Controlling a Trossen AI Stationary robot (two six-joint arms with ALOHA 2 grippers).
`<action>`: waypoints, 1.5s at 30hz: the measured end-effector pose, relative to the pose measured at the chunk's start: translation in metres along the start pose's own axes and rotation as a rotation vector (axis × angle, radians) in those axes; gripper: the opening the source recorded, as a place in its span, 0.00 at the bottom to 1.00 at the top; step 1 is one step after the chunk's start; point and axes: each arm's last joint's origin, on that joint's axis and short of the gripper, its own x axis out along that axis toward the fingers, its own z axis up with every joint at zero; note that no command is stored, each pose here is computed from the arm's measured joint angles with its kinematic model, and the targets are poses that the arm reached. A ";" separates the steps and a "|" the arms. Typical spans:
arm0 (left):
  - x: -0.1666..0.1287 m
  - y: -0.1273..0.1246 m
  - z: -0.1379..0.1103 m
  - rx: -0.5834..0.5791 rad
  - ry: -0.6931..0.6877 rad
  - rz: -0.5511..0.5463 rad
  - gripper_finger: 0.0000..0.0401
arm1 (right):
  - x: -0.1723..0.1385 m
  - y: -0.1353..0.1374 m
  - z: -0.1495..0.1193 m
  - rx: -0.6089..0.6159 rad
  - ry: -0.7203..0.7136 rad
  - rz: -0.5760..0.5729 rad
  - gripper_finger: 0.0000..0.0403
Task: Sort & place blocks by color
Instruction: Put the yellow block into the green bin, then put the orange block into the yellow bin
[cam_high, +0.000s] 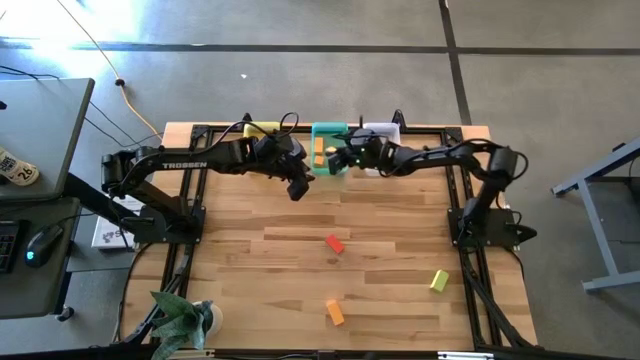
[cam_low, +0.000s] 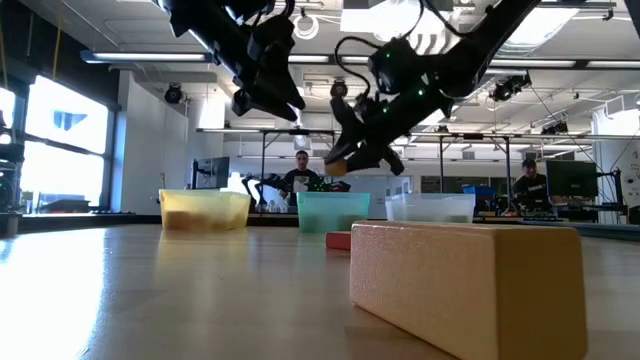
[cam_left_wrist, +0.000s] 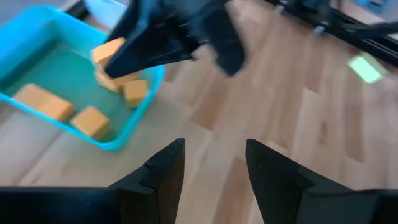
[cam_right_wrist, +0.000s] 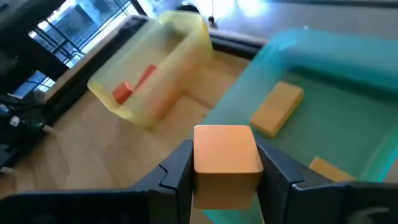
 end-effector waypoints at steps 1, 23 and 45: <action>0.000 -0.001 0.000 0.007 0.005 -0.022 0.39 | 0.003 -0.003 -0.002 0.006 0.010 -0.003 0.27; 0.012 -0.042 -0.006 0.413 -0.037 -0.226 0.39 | 0.007 -0.016 0.004 0.210 0.038 0.060 0.66; 0.062 -0.070 -0.031 0.854 -0.038 -0.307 0.39 | -0.079 0.027 0.041 0.188 -0.151 -0.063 0.67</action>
